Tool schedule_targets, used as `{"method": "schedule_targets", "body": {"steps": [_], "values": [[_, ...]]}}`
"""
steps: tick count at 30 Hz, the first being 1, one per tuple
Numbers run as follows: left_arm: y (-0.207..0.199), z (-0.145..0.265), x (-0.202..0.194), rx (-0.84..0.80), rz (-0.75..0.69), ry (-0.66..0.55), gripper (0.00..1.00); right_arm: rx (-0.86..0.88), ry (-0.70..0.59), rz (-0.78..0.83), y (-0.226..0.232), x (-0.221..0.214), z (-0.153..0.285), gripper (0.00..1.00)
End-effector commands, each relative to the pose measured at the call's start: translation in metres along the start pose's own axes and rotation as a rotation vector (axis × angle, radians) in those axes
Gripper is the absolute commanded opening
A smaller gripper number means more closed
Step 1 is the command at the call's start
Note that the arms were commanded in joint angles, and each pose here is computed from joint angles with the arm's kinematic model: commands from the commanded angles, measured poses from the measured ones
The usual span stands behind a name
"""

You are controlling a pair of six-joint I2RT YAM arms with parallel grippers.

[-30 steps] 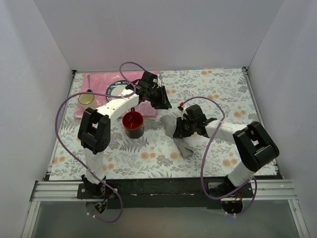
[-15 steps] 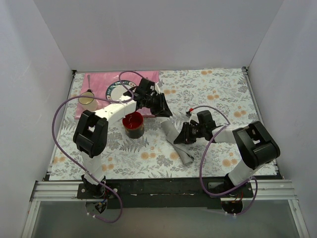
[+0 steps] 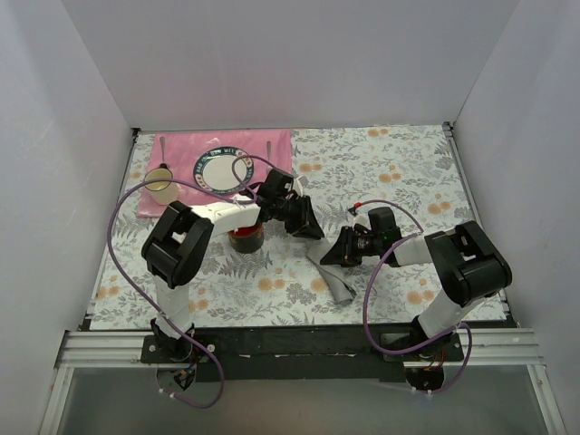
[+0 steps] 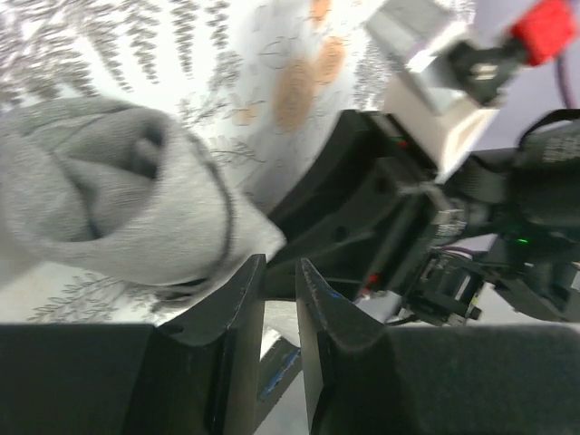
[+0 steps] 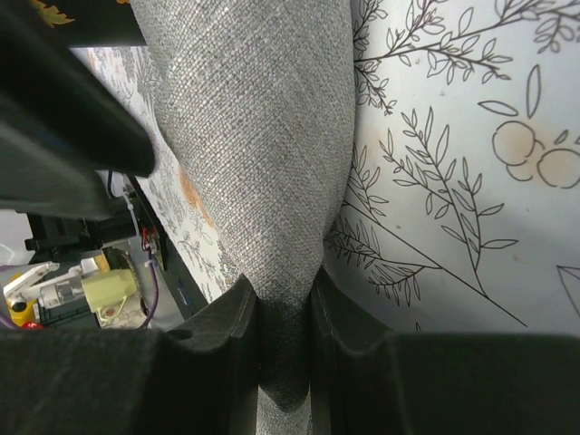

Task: Fold the napkin, place the utensils inside, and roll it up
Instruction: Roll the napkin with the utensil

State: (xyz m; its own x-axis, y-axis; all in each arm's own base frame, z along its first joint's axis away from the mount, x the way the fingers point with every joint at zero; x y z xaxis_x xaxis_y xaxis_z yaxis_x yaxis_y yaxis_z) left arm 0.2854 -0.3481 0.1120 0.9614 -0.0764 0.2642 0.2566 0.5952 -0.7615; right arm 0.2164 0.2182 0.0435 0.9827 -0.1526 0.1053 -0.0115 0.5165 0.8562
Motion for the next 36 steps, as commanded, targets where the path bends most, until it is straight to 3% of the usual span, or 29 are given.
{"method": "schedule_targets", "body": {"steps": [1, 12, 20, 25, 32, 36], "values": [[0.020, -0.007, -0.003, 0.047, -0.008, -0.023, 0.19, -0.043, 0.026, -0.061, -0.015, -0.012, 0.001, 0.08], [0.078, -0.027, -0.014, 0.208, 0.015, 0.011, 0.15, -0.124, 0.034, -0.004, -0.019, -0.009, 0.006, 0.12], [0.000, 0.022, 0.020, 0.062, -0.117, -0.119, 0.18, -0.159, 0.023, 0.041, -0.016, 0.002, 0.007, 0.10], [-0.019, 0.018, 0.030, -0.033, -0.076, -0.114, 0.19, -0.148, 0.017, 0.039, -0.014, 0.005, 0.005, 0.10], [0.018, -0.016, 0.023, -0.051, 0.010, -0.093, 0.17, -0.144, 0.016, 0.033, -0.013, 0.006, 0.005, 0.10], [0.054, -0.033, 0.011, 0.034, 0.026, -0.072, 0.16, -0.147, 0.016, 0.032, -0.012, 0.008, 0.005, 0.10]]}}
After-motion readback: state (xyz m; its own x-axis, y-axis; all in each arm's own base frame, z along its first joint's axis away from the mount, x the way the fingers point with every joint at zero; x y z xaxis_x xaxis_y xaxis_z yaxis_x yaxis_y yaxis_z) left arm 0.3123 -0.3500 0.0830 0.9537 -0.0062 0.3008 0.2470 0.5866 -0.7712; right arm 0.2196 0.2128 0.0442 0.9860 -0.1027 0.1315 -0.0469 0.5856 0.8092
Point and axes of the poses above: each gripper's point midway between its finger pads, its own z axis back along the fingers, its own y axis along the line the jaws close on, x = y × z, the point moved 3 cm from there along z, back along the fingers, and after that the axes turned 8 degrees about -z, right-handed, at the moved point
